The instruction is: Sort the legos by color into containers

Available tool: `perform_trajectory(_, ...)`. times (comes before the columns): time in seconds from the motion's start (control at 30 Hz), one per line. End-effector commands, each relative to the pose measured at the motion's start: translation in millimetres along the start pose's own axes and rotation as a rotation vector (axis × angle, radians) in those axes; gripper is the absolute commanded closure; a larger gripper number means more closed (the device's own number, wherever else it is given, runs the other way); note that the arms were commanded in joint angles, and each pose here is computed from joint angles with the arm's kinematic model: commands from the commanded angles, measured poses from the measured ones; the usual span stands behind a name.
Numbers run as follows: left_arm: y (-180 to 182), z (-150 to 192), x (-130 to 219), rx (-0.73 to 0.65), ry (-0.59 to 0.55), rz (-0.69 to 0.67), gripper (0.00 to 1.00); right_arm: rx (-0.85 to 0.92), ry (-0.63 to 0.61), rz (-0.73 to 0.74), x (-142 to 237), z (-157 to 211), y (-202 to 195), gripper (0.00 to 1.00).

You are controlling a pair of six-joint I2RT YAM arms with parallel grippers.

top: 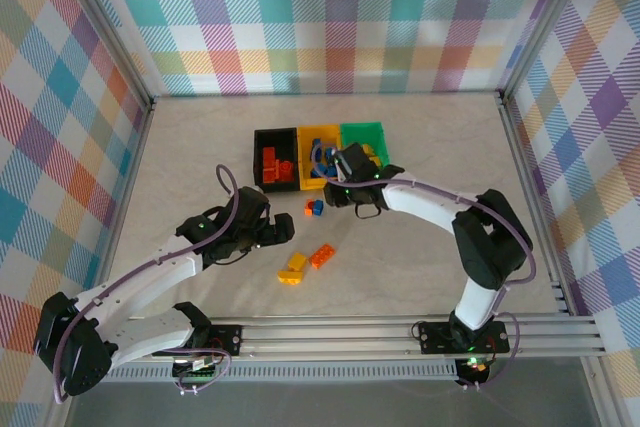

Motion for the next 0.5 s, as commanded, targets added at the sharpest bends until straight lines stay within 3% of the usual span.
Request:
perform_trajectory(0.0, 4, 4, 5, -0.015, 0.027, -0.006, 0.0, -0.022, 0.008, 0.015, -16, -25, -9, 0.67)
perform_trajectory(0.2, 3, 9, 2, -0.036, 0.063, -0.002, 0.0, -0.04, 0.016, 0.048, -49, -60, -15, 0.62)
perform_trajectory(0.27, 3, 11, 0, -0.045, 0.077, -0.005, 0.0, -0.047, 0.024, 0.048, -57, -69, -16, 0.51)
perform_trajectory(0.33, 2, 10, -1, -0.049, 0.081, -0.008, 0.0, -0.049, 0.024, 0.044, -58, -73, -15, 0.41)
perform_trajectory(0.47, -4, 4, -3, -0.07, 0.076, 0.005, 0.0, -0.041, -0.022, 0.014, -35, -80, -9, 0.39)
Point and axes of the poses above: each hand's point on the last joint's axis, 136 mm out from that joint toward the fingers, its own x axis back along the fingers, its own y axis along the line the jaws close on, z = x × y, the point moved 1 cm from there along x, back along the fingers, and after that the axes turned 4 degrees about -x, right-handed, at the moved point
